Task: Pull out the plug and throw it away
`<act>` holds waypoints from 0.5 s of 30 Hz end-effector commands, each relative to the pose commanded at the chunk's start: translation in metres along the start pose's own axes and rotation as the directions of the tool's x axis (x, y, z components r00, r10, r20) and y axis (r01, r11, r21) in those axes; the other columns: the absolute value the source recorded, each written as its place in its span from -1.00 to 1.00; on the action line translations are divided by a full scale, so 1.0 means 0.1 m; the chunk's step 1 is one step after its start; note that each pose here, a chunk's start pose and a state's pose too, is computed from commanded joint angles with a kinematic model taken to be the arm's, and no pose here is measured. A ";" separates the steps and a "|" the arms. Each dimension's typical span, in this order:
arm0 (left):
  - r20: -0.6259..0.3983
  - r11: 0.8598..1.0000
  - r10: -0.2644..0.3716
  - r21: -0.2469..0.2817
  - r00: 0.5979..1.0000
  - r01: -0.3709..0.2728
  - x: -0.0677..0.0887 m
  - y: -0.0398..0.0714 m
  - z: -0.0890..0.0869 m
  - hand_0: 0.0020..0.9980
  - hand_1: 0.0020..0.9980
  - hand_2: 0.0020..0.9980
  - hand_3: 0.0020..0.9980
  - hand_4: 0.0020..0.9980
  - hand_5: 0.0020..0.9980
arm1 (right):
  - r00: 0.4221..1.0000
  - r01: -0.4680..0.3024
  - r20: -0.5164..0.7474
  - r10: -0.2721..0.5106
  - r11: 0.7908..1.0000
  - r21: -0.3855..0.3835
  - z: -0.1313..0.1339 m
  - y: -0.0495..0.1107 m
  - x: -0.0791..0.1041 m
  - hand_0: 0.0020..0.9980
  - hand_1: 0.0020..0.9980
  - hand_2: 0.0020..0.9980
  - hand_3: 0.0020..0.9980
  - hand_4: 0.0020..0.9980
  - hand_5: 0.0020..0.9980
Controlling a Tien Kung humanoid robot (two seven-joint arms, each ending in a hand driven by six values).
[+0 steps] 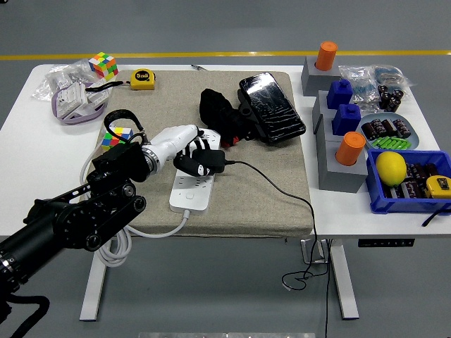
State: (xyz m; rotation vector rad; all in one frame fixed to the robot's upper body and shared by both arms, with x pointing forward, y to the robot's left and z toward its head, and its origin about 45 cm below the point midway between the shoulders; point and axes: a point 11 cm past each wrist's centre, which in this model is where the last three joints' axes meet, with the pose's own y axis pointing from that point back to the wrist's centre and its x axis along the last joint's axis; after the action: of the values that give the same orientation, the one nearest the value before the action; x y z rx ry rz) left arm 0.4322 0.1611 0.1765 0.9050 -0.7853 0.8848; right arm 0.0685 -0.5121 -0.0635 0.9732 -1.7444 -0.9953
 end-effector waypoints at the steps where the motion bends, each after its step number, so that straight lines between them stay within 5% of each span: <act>1: 0.009 1.000 0.006 -0.009 1.000 -0.006 0.02 0.00 0.03 -0.46 -0.47 -0.30 -0.13 0.40 -0.99 | 1.000 0.001 0.000 -0.001 1.000 0.000 0.00 0.00 0.00 0.14 0.30 0.34 0.15 0.94 0.03; 8: 0.082 0.998 0.025 -0.054 0.996 -0.021 0.11 0.01 0.19 -0.47 -0.47 -0.32 -0.14 0.40 -1.00 | 1.000 0.001 -0.001 -0.001 1.000 -0.002 0.01 0.00 0.00 0.14 0.30 0.35 0.15 0.94 0.03; 15: 0.241 1.000 0.011 -0.020 0.970 -0.006 0.16 -0.03 0.16 -0.48 -0.49 -0.33 -0.14 0.40 -1.00 | 1.000 0.001 0.005 -0.001 1.000 0.000 0.01 0.00 -0.01 0.14 0.30 0.34 0.15 0.94 0.03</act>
State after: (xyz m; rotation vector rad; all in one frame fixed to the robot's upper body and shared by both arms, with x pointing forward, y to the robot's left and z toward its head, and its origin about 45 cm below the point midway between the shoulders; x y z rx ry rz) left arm 0.4386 0.1502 0.1960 1.0050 -1.0062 0.7814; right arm 0.0682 -0.5114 -0.0639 0.9724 -1.7485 -0.9995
